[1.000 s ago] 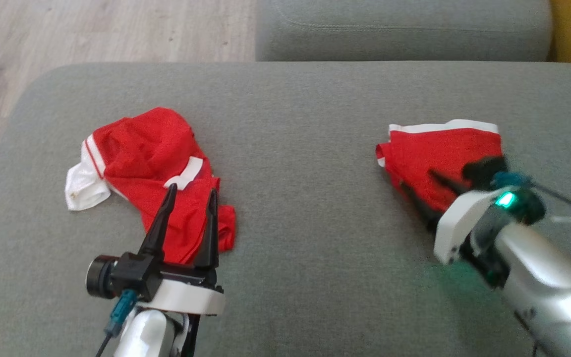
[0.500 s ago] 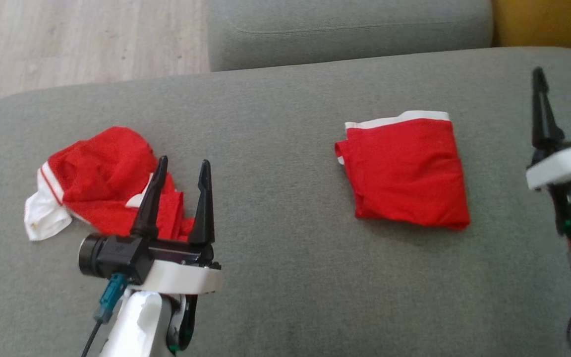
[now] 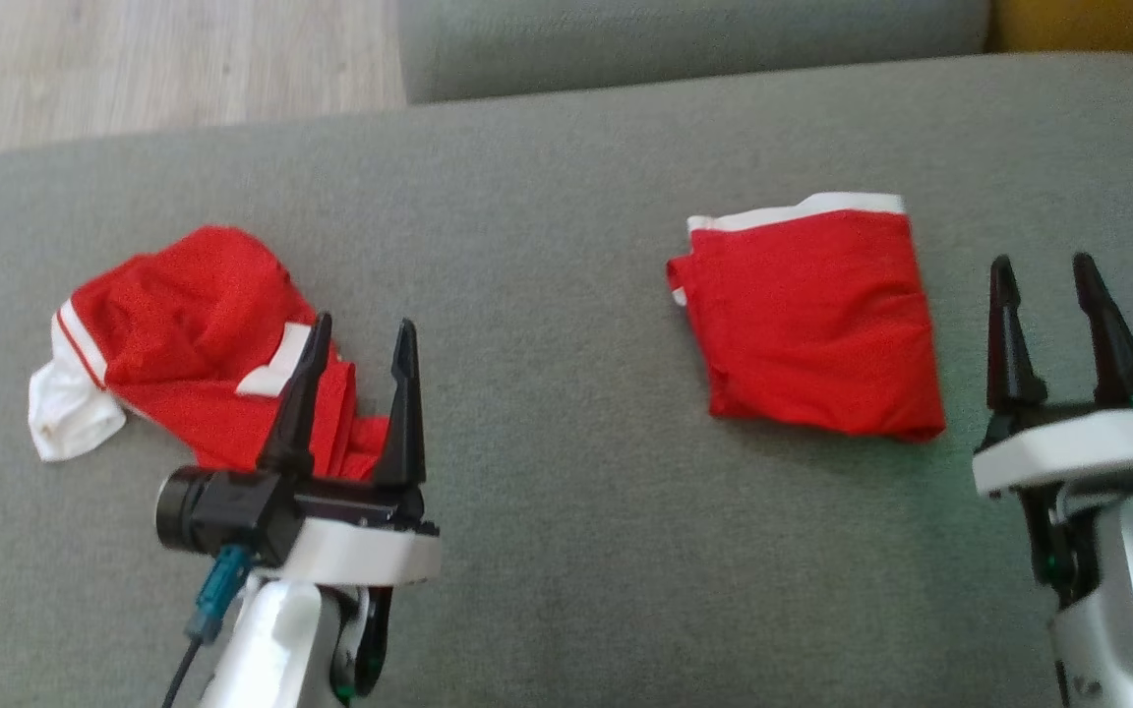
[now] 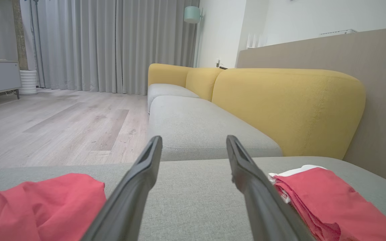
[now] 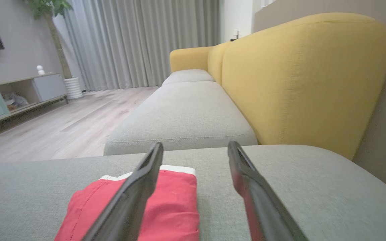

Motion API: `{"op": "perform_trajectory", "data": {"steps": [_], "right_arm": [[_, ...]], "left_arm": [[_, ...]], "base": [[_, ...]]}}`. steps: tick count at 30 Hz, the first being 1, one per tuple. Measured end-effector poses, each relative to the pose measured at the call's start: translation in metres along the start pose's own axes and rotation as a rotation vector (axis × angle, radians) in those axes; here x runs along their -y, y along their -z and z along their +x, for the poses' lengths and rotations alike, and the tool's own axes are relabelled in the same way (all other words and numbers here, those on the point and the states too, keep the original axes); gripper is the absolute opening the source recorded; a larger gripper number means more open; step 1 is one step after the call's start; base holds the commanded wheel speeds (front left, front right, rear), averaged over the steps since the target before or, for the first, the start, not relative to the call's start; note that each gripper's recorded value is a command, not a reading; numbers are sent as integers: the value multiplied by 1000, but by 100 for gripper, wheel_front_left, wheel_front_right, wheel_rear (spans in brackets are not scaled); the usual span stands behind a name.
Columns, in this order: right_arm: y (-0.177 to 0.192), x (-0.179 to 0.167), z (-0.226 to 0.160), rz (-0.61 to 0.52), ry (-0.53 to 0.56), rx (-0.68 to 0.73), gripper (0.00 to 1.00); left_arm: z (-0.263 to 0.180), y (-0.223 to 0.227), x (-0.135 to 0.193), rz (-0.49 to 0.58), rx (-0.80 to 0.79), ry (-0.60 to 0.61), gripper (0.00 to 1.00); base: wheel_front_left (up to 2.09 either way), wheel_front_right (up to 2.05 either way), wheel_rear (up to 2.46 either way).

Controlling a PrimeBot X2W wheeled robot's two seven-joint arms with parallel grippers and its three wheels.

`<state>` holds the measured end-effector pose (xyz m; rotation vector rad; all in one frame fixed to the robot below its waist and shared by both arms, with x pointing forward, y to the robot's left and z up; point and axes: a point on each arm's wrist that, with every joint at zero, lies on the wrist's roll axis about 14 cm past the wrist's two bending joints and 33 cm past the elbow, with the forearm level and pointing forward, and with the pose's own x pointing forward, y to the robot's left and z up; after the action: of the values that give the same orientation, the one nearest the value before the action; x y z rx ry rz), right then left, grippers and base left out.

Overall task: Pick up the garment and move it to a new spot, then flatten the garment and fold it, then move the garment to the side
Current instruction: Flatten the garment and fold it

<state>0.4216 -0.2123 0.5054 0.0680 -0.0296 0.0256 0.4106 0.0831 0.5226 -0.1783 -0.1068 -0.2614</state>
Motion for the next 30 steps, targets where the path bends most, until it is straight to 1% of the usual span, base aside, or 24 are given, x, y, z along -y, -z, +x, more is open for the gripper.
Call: {"op": "perform_trajectory", "data": {"steps": [1,2,7,10,13,16,17,19,21,25,27,30], "right_arm": [[2,-3,5,-8,-10,-13,7],[5,-5,10,-16,-18,-24,0],[16,-17,50,-50,-52,-84,0],[36,-22,76,-49,-59,-166,0],[72,-27,90,-39,-57,-299,0],[113,-33,90,-37,-66,-443,0],[135,-40,87,-36,-80,-516,0],[138,-47,89,-40,-95,-505,0],[129,-55,95,-39,-116,-454,0],[106,-92,99,-33,-209,-347,0],[106,-109,93,-23,-251,-349,0],[115,-119,82,-35,-289,-391,0]], "left_arm": [[1,2,-2,0,-4,-4,100],[3,3,-4,1,-7,-7,100],[18,10,-15,6,-14,-16,100],[23,19,-23,8,-34,-31,100],[21,29,-31,10,-61,-45,100],[18,36,-40,15,-81,-70,100],[17,38,-45,20,-89,-82,100],[15,38,-48,25,-91,-90,100],[15,35,-49,28,-86,-92,100],[14,26,-45,32,-63,-84,100],[14,22,-43,33,-53,-80,100],[13,19,-40,33,-46,-73,100]], "base": [[0,0,0],[0,0,0],[0,0,0],[0,0,0],[0,0,0],[0,0,0],[0,0,0],[0,0,0],[0,0,0],[0,0,0],[0,0,0],[0,0,0]]}}
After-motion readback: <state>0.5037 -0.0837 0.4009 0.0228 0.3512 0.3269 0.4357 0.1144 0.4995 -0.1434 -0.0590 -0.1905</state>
